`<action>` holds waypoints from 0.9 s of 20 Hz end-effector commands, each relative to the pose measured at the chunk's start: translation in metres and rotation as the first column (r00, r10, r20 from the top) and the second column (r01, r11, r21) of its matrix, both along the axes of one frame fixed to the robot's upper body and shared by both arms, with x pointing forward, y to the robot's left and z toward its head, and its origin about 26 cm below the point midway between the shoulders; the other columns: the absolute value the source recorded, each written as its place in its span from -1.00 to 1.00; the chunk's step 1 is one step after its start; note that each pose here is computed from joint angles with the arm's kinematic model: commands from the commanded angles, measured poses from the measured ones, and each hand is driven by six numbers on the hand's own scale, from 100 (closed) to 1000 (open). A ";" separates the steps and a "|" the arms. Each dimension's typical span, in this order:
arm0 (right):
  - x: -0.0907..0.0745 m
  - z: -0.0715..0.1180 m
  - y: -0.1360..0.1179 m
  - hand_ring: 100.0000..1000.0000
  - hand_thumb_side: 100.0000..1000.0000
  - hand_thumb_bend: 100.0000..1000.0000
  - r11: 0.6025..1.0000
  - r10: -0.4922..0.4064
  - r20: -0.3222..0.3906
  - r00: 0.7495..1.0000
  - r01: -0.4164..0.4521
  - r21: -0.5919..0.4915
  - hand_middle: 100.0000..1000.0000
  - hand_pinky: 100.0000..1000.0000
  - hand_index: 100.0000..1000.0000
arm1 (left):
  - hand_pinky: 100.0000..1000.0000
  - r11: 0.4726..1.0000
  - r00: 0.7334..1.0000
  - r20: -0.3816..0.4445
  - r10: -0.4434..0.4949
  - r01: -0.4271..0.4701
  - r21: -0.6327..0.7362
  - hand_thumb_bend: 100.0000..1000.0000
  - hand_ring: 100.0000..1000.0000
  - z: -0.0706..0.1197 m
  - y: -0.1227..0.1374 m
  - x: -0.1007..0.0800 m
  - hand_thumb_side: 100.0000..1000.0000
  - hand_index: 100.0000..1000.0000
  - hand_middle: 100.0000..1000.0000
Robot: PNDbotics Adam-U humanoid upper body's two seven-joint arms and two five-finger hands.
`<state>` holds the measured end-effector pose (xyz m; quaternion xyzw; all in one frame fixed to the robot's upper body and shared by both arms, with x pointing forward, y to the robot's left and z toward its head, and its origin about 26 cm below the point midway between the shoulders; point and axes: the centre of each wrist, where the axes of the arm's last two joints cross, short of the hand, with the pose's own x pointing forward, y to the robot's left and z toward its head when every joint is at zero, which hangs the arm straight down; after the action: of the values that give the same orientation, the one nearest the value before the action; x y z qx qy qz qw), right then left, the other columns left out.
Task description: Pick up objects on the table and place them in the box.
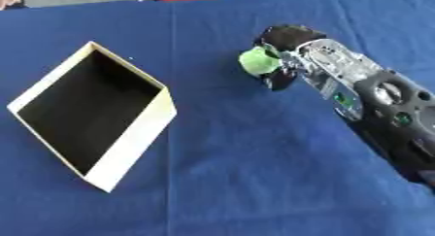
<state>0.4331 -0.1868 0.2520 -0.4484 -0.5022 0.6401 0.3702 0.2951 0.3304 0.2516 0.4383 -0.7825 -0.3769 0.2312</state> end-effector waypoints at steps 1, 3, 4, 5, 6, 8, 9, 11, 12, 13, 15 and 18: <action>-0.010 0.020 0.002 0.36 -0.97 -1.00 0.999 0.015 0.074 0.997 -0.018 0.036 0.27 0.58 0.49 | -0.08 1.000 1.000 0.019 0.012 -0.012 0.012 -0.09 0.24 0.008 0.004 -0.002 0.17 0.53 0.22; -0.022 0.033 0.008 0.40 -1.00 -1.00 0.998 0.045 0.121 0.992 -0.049 0.031 0.31 0.62 0.48 | -0.08 1.000 1.000 0.020 0.013 -0.013 0.014 -0.09 0.24 0.008 0.004 -0.002 0.17 0.54 0.22; -0.029 0.040 0.011 0.41 -1.00 -1.00 0.998 0.059 0.143 0.988 -0.062 0.021 0.31 0.63 0.48 | -0.08 1.000 1.000 0.022 0.013 -0.013 0.015 -0.09 0.24 0.009 0.004 -0.002 0.17 0.54 0.22; -0.037 0.047 0.016 0.42 -1.00 -1.00 0.997 0.079 0.166 0.983 -0.082 0.010 0.33 0.65 0.47 | -0.08 1.000 1.000 0.023 0.012 -0.013 0.016 -0.09 0.24 0.009 0.004 -0.003 0.17 0.53 0.22; -0.047 0.055 0.021 0.43 -1.00 -1.00 0.994 0.104 0.189 0.976 -0.105 -0.005 0.34 0.66 0.47 | -0.08 1.000 1.000 0.024 0.012 -0.013 0.018 -0.09 0.24 0.009 0.004 -0.003 0.17 0.53 0.22; -0.067 0.070 0.032 0.44 -1.00 -1.00 0.988 0.157 0.228 0.961 -0.153 -0.033 0.35 0.68 0.47 | -0.08 1.000 1.000 0.025 0.013 -0.013 0.023 -0.10 0.24 0.010 0.004 -0.003 0.17 0.53 0.22; -0.078 0.077 0.037 0.45 -1.00 -1.00 0.983 0.183 0.245 0.952 -0.178 -0.046 0.37 0.69 0.46 | -0.08 1.000 1.000 0.025 0.013 -0.014 0.025 -0.10 0.24 0.010 0.004 -0.003 0.17 0.53 0.22; -0.097 0.089 0.044 0.46 -1.00 -1.00 0.975 0.224 0.269 0.937 -0.213 -0.070 0.38 0.70 0.46 | -0.08 1.000 1.000 0.025 0.014 -0.015 0.028 -0.10 0.24 0.010 0.004 -0.003 0.17 0.53 0.22; -0.106 0.095 0.047 0.46 -1.00 -1.00 0.971 0.239 0.277 0.931 -0.226 -0.078 0.38 0.70 0.46 | -0.08 0.999 1.000 0.026 0.014 -0.015 0.029 -0.10 0.24 0.010 0.004 -0.003 0.18 0.53 0.22; -0.115 0.100 0.050 0.46 -1.00 -1.00 0.967 0.254 0.286 0.924 -0.240 -0.084 0.38 0.70 0.46 | -0.08 0.999 1.000 0.026 0.015 -0.016 0.031 -0.10 0.24 0.010 0.004 -0.003 0.17 0.53 0.22; -0.131 0.109 0.055 0.46 -1.00 -1.00 0.959 0.285 0.300 0.910 -0.270 -0.091 0.39 0.71 0.46 | -0.08 0.999 0.999 0.029 0.016 -0.016 0.033 -0.10 0.24 0.011 0.003 -0.003 0.18 0.53 0.22; -0.153 0.119 0.065 0.47 -1.00 -1.00 0.938 0.345 0.302 0.889 -0.330 -0.101 0.39 0.72 0.46 | -0.08 0.999 0.999 0.032 0.013 -0.014 0.039 -0.10 0.24 0.011 0.003 -0.004 0.18 0.53 0.22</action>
<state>0.2939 -0.1225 0.3585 -0.4560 -0.6002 0.6335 0.1749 0.2948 0.3303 0.2514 0.4412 -0.7805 -0.3786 0.2298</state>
